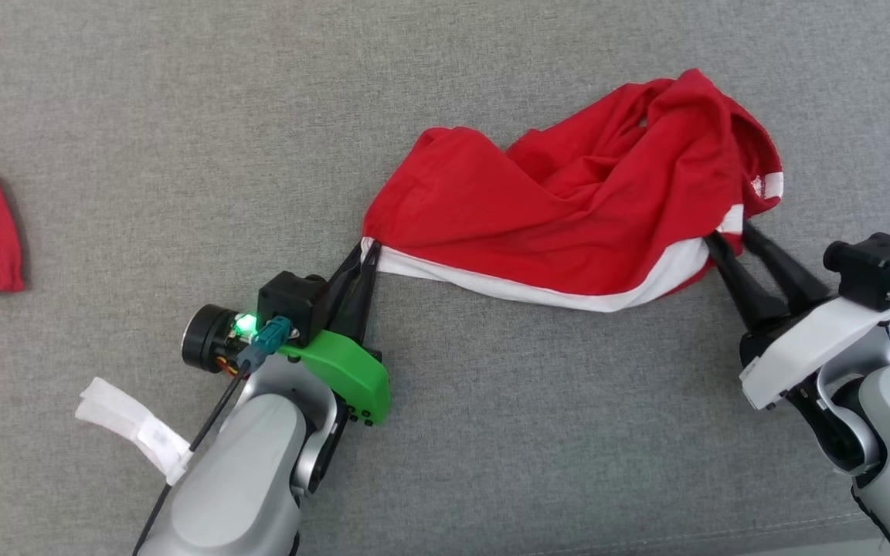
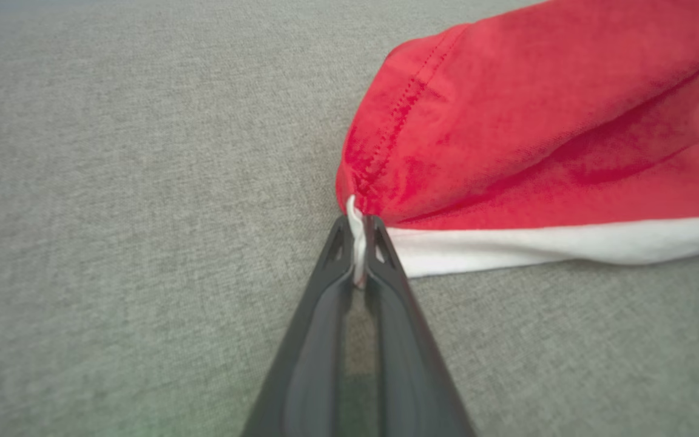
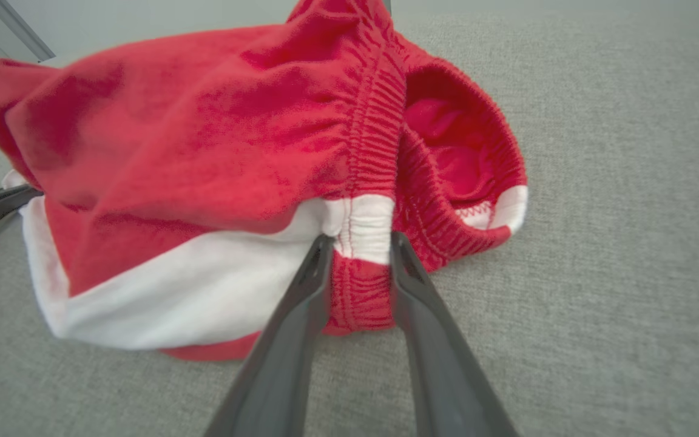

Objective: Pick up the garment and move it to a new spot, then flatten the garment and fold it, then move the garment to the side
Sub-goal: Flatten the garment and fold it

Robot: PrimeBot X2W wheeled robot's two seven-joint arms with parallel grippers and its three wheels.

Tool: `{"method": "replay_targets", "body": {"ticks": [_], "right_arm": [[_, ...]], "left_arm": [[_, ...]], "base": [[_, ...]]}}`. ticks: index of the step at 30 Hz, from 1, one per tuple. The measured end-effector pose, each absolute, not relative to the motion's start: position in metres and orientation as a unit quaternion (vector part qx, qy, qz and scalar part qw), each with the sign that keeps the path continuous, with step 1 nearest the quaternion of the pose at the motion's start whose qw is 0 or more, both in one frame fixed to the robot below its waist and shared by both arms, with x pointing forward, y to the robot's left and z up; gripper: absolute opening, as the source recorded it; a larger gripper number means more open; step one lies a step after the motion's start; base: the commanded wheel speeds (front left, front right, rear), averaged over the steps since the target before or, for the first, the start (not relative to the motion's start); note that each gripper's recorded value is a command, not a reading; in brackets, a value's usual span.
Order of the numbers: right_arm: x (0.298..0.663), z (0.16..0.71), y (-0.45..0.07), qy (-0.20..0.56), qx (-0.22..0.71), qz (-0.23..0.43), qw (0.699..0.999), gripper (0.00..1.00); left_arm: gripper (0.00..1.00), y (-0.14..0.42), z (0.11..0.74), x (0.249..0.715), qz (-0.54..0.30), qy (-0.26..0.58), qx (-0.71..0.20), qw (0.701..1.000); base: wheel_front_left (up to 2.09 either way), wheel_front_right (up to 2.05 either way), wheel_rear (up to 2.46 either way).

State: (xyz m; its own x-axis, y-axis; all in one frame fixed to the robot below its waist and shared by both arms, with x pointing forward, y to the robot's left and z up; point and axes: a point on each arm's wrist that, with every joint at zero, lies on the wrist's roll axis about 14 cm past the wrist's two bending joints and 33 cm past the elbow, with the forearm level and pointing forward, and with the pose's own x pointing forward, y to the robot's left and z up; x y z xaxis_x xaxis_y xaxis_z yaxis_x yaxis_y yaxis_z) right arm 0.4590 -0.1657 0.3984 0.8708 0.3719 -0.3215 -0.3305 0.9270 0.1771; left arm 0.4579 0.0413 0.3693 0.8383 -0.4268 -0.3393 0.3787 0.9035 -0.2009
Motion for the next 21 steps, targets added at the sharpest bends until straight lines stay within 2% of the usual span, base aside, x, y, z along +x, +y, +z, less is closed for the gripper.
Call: {"method": "replay_targets", "body": {"ticks": [3,8,15,21], "right_arm": [[0.458,0.399,-0.167,0.176,0.064,0.185,0.965,0.00],[0.463,0.416,-0.172,0.129,0.066,0.180,0.973,0.00],[0.468,0.480,-0.176,0.020,0.072,0.178,0.981,0.00],[0.464,0.564,-0.178,-0.105,0.041,0.185,0.976,0.00]], "left_arm": [[0.00,0.042,0.370,0.459,-0.208,0.186,-0.065,0.958],[0.00,0.047,0.385,0.468,-0.196,0.147,-0.068,0.967],[0.00,0.059,0.468,0.481,-0.180,0.007,-0.066,0.981],[0.00,0.064,0.571,0.473,-0.189,-0.145,-0.043,0.970]], "base": [[0.00,0.00,0.00],[0.00,0.00,0.00],[0.00,0.00,0.00],[0.00,0.00,0.00]]}}
